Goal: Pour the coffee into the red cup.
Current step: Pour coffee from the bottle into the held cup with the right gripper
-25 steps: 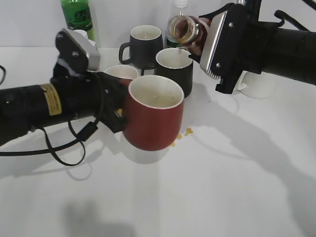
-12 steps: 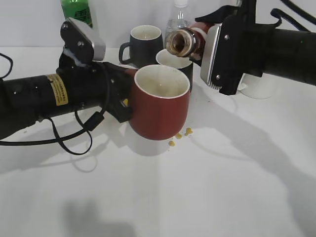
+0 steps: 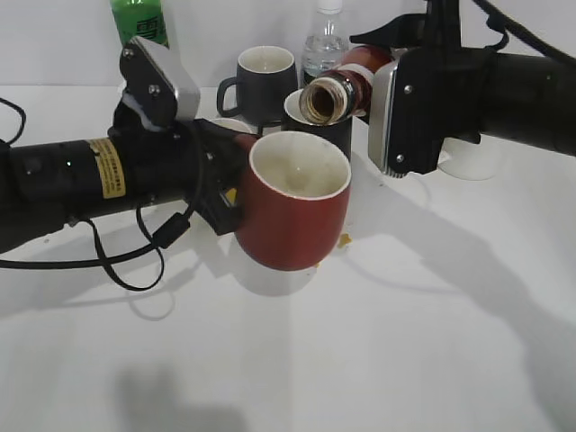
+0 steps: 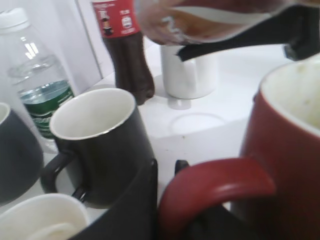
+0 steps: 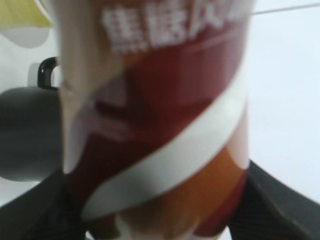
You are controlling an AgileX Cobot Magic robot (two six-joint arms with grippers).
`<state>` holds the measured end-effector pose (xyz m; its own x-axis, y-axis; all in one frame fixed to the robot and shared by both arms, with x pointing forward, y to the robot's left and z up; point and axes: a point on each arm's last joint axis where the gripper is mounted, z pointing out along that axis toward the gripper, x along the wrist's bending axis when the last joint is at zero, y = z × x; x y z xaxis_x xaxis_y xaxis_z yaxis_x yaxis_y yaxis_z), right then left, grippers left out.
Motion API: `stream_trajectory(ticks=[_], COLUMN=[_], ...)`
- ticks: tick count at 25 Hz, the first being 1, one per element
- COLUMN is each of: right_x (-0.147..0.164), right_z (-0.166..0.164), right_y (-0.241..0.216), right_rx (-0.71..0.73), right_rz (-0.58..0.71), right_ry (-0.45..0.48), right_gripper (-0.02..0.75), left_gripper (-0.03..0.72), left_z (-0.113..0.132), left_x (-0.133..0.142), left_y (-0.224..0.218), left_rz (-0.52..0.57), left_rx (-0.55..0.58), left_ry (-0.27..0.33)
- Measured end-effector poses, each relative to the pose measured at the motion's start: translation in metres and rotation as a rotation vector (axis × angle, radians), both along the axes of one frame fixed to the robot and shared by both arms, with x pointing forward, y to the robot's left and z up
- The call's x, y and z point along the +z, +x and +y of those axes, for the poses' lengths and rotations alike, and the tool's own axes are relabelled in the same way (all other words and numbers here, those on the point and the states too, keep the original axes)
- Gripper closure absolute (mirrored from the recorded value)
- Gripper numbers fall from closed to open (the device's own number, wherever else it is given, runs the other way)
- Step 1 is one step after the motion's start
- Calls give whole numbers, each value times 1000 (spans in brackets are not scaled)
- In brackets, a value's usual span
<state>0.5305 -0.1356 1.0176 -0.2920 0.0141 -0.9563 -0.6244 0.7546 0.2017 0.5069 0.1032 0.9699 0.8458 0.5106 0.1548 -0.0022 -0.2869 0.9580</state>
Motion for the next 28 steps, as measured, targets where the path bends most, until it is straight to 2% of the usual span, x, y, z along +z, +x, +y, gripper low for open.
stream_trajectory(ticks=[13,22,28], right_x=[2,2,3], right_z=[1,1,1], right_y=[0,0,0], right_rx=[33,49,55], right_rz=[-91,-138,-159], right_ry=[-74,-110,-129], right_gripper=[226,226,226], left_gripper=[615,615,615], left_z=[-1,-3,-5], left_x=[0,-2,-1], left_y=[-1,-5,-8], left_rz=[-8,-33,-53], left_rx=[-17,-80,-118], left_ry=[8,52,42])
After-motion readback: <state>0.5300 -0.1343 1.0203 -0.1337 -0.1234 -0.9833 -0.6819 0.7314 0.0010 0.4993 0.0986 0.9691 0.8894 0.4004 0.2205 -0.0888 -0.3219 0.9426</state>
